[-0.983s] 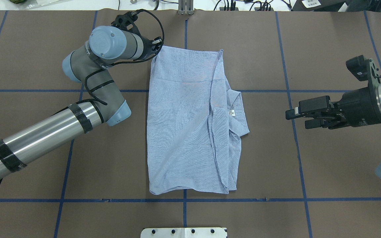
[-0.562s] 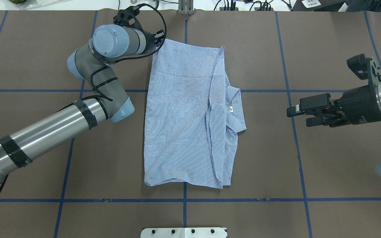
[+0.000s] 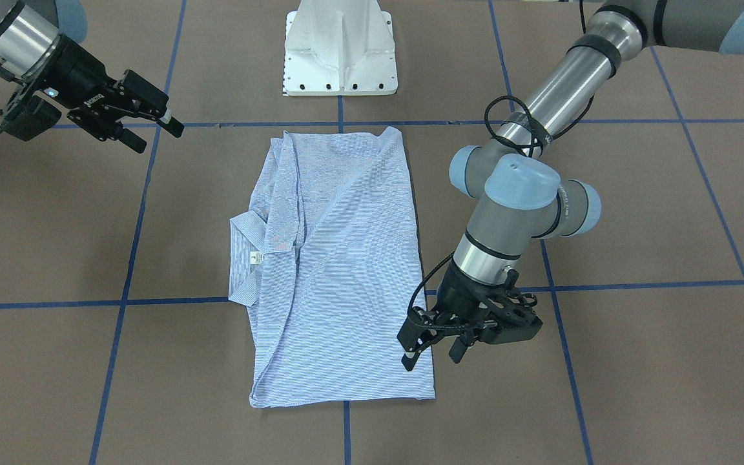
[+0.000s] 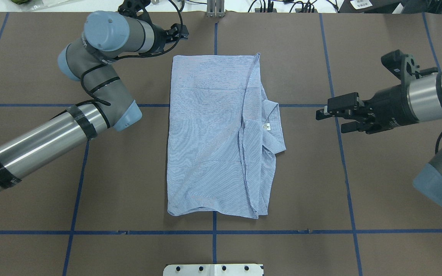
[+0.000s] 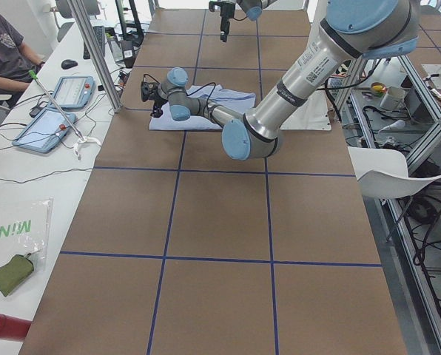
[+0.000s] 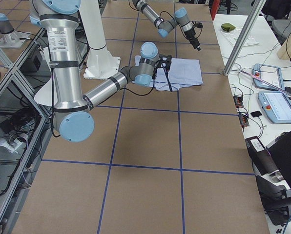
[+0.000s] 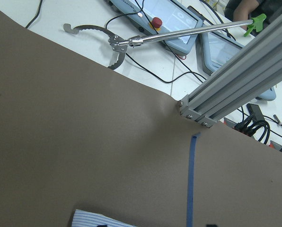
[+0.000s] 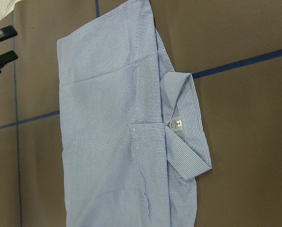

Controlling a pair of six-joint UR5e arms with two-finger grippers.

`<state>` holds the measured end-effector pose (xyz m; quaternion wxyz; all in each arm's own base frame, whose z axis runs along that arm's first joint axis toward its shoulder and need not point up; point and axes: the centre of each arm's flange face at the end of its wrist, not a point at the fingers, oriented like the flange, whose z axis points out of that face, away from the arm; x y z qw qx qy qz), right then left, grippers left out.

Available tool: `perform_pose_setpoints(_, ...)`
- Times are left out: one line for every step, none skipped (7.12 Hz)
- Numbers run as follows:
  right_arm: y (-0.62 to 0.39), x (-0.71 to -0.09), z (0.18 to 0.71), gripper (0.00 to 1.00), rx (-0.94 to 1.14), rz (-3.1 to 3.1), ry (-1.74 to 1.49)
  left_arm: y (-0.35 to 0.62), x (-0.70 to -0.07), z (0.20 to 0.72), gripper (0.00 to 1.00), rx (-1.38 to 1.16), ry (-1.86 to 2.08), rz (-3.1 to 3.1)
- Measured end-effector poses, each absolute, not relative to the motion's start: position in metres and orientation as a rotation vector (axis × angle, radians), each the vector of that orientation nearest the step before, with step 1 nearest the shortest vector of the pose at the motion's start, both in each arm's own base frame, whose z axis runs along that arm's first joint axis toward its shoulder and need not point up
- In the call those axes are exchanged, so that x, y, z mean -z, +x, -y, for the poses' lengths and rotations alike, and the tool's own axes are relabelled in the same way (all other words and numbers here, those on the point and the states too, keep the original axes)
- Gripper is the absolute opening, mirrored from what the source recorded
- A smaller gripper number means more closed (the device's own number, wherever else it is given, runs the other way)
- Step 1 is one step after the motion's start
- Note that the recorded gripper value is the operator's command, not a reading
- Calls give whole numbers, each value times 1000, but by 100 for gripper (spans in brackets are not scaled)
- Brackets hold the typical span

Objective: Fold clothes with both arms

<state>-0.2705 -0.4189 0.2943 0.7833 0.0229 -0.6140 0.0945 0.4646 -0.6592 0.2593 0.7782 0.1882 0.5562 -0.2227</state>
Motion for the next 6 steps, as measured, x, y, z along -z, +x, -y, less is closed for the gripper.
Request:
perform_pose_setpoints(-289, -279, 429, 100, -195, 1276, 50, 444, -263, 642, 100, 448, 365, -1206)
perform_pose_setpoints(-312, -267, 434, 100, -180, 1214, 58, 424, -263, 620, 100, 417, 331, -1192)
perform_pose_setpoints(-340, -259, 437, 100, -163, 1149, 74, 403, -258, 595, 100, 392, 303, -1175)
perform_pose_setpoints(-374, -253, 446, 100, -147, 1086, 96, 381, -249, 565, 100, 363, 264, -1171)
perform_pose_setpoints(-406, -251, 460, 100, -138, 1035, 112, 365, -236, 539, 100, 336, 229, -1176)
perform_pose_setpoints(-434, -253, 475, 100, -131, 992, 121, 358, -224, 514, 100, 311, 200, -1182)
